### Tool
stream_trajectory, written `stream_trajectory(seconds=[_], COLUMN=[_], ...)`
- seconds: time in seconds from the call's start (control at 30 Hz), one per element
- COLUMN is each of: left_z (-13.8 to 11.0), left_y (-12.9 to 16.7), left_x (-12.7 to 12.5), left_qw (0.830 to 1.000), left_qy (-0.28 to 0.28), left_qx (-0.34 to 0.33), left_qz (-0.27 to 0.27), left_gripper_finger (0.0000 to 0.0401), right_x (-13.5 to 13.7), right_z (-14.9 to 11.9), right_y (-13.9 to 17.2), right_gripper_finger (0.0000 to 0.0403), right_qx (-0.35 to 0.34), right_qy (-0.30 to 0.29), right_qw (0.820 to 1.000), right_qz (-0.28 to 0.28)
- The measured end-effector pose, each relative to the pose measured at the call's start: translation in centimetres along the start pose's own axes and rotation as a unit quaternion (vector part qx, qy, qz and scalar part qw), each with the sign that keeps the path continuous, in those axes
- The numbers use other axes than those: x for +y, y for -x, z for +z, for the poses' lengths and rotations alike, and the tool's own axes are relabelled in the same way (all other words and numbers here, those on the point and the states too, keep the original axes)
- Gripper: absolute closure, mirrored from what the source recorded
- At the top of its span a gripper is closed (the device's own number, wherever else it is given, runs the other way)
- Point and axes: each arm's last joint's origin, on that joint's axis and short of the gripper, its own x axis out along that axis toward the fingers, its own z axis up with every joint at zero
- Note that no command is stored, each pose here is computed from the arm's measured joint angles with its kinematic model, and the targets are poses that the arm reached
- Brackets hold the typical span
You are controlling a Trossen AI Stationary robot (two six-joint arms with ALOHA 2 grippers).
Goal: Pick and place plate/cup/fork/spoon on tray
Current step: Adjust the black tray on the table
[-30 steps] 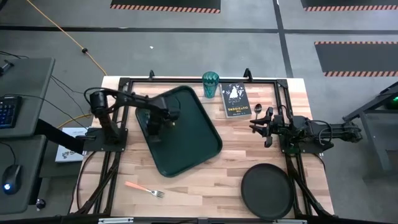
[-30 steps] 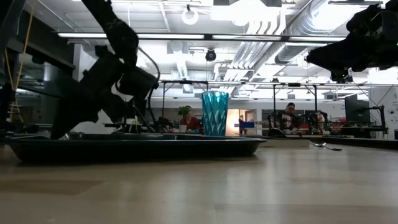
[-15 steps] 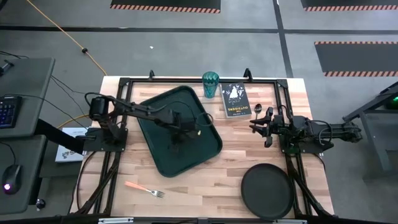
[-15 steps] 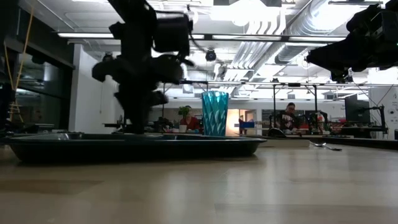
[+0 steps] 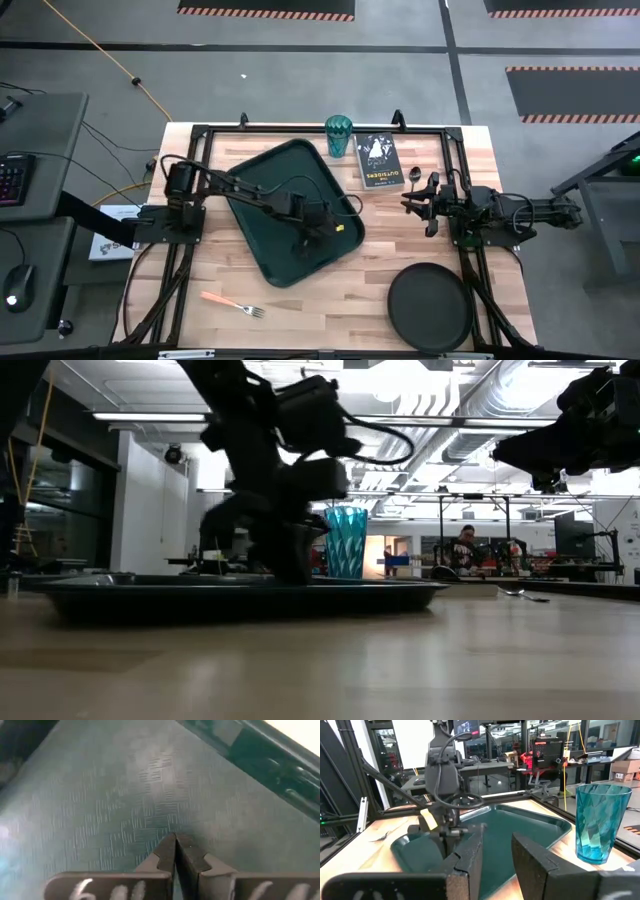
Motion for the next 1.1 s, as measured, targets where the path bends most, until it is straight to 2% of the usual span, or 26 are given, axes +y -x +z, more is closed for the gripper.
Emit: stream_trajectory(seconds=[0.1, 0.2, 0.3, 0.47, 0.63, 0.77, 0.93, 1.1], left_z=[1.3, 2.5, 3.5, 5.0, 4.7, 2.0, -4.0, -10.2], left_y=[-1.2, -2.4, -2.4, 1.8, 6.6, 9.7, 11.1, 10.9], left_x=[1.0, 2.3, 3.1, 3.0, 2.9, 3.4, 3.4, 3.5], left_qw=[0.999, 0.996, 0.995, 0.996, 0.996, 0.990, 0.980, 0.965], left_qy=[-0.004, 0.015, 0.022, 0.013, 0.020, 0.061, 0.138, 0.220], left_qx=[-0.035, -0.065, -0.054, -0.042, -0.046, -0.074, -0.070, -0.001], left_qz=[0.025, 0.065, 0.078, 0.073, 0.076, 0.099, 0.126, 0.141], left_gripper_finger=[0.0401, 0.0401, 0.0401, 0.0401, 0.0401, 0.0401, 0.0401, 0.0401], right_x=[0.0, 0.0, 0.0, 0.0, 0.0, 0.0, 0.0, 0.0], right_z=[0.0, 0.0, 0.0, 0.0, 0.0, 0.0, -0.1, -0.1], right_y=[0.0, 0.0, 0.0, 0.0, 0.0, 0.0, -0.1, -0.1], right_gripper_finger=[0.0306, 0.0306, 0.0306, 0.0306, 0.0306, 0.0306, 0.0306, 0.0306], right_qx=[0.000, 0.001, 0.000, 0.000, 0.001, 0.002, 0.008, 0.008], right_qy=[0.000, 0.000, 0.000, 0.000, 0.000, 0.000, 0.001, 0.001], right_qw=[1.000, 1.000, 1.000, 1.000, 1.000, 1.000, 1.000, 1.000], right_qz=[0.000, 0.000, 0.000, 0.000, 0.000, 0.000, -0.001, -0.001])
